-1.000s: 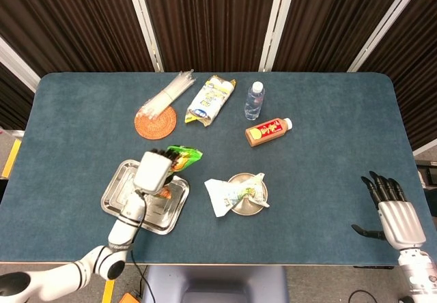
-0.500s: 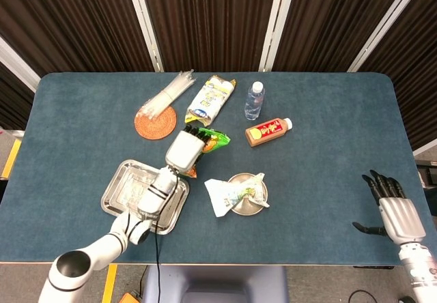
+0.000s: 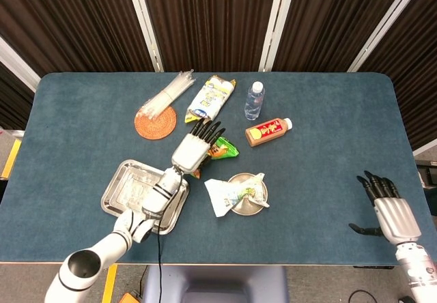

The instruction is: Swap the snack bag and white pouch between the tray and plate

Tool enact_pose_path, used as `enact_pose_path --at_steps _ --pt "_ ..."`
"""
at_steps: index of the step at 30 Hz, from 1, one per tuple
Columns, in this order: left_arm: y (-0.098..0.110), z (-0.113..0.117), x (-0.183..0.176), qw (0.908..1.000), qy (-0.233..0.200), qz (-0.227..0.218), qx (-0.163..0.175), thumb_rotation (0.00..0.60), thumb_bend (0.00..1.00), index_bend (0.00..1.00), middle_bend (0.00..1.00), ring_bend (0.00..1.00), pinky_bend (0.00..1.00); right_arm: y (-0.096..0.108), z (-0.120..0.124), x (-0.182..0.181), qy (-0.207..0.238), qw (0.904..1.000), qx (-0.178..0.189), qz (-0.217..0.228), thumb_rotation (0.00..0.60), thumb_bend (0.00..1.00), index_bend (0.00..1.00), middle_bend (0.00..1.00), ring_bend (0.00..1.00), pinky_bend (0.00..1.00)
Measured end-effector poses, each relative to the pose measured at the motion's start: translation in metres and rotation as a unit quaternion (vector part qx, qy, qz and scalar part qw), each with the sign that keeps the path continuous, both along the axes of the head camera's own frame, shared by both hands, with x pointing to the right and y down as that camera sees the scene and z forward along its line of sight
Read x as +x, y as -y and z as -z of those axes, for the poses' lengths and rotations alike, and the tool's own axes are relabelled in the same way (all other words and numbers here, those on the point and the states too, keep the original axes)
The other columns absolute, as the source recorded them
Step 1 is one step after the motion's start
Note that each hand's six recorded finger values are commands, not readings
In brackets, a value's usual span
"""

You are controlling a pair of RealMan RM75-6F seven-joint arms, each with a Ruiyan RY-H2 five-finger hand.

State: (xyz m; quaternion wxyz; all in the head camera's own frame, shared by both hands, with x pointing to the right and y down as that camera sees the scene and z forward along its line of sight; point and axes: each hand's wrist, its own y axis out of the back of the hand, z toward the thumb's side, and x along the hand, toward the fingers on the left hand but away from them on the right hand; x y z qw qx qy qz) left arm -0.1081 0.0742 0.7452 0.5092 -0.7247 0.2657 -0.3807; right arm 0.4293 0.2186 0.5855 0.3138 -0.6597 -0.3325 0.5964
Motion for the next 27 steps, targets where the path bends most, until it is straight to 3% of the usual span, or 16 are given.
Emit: enact_pose_path --at_steps 9,13,17,21,24,27 --pt "-0.053 0.045 -0.062 0.9977 -0.044 -0.022 -0.046 0.600 0.36 0.00 0.00 0.00 0.00 -0.002 -0.003 -0.052 0.074 0.9951 0.024 0.061 0.600 0.15 0.00 0.00 0.00 0.00" --pt "-0.092 0.083 -0.143 0.9976 -0.020 0.010 -0.066 0.600 0.36 0.00 0.00 0.00 0.00 0.009 -0.009 -0.078 0.081 0.9920 0.032 0.091 0.600 0.18 0.00 0.00 0.00 0.00" --pt "-0.115 0.118 -0.203 0.9972 -0.006 0.063 -0.040 0.600 0.36 0.00 0.00 0.00 0.00 0.025 -0.028 -0.116 0.081 0.9898 0.016 0.116 0.600 0.22 0.00 0.00 0.00 0.00" --pt "-0.138 0.135 -0.248 0.9940 0.011 0.109 0.001 0.600 0.36 0.00 0.00 0.00 0.00 0.036 -0.046 -0.151 0.074 0.9889 -0.002 0.128 0.600 0.23 0.01 0.03 0.00 0.01" --pt "-0.161 0.142 -0.283 0.9900 0.039 0.135 0.016 0.600 0.36 0.00 0.00 0.00 0.00 0.043 -0.058 -0.176 0.071 0.9884 -0.016 0.133 0.600 0.25 0.08 0.07 0.00 0.03" --pt "-0.168 0.147 -0.291 0.9896 0.036 0.137 0.022 0.600 0.36 0.00 0.00 0.00 0.00 0.048 -0.068 -0.197 0.076 0.9878 -0.032 0.132 0.600 0.28 0.17 0.13 0.00 0.05"
